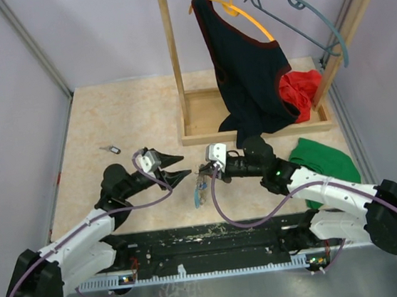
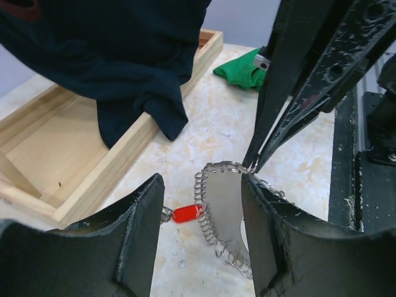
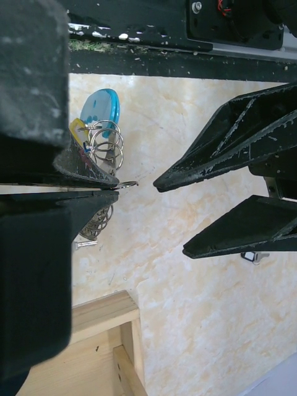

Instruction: Put the keys on the keyring

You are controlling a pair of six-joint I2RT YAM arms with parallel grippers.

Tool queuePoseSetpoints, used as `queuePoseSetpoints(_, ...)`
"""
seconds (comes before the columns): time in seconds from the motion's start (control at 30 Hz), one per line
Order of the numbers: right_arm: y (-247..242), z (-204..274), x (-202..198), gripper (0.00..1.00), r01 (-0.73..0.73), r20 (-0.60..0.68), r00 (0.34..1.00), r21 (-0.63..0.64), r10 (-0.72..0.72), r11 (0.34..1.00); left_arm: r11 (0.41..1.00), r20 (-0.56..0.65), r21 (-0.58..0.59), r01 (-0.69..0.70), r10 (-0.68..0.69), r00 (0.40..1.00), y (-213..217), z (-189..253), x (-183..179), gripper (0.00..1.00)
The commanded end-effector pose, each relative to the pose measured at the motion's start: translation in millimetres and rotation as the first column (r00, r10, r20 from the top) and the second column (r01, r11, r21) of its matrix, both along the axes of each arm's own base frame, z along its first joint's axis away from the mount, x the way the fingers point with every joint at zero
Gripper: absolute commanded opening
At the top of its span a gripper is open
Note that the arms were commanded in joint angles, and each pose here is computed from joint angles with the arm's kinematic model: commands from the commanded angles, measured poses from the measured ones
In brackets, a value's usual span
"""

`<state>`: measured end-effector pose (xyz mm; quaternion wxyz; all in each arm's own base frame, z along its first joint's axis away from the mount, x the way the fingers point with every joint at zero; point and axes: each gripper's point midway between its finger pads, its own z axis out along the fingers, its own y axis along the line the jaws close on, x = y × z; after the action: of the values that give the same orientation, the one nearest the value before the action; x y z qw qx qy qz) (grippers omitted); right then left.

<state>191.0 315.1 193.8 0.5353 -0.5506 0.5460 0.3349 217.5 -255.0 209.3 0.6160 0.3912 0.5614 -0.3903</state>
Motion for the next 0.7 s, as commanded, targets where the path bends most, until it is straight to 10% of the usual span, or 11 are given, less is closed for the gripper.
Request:
queuePoseSetpoints(0.0,11.4,34.7,-1.2,0.00,-0.042,0.061,0.997,0.069,0.038,0.997,0.993,0.085,0.023,0.112,-0.113,0.990,-8.2,17.5,-16.7,0.57)
queuePoseSetpoints(0.67,15.0,29.5,-3.0,0.00,-0.062,0.046,0.997,0.068,0.059,0.996,0.958,0.044,0.109,0.265,-0.271,0.962,-23.7,-0.9,-32.5,0.31)
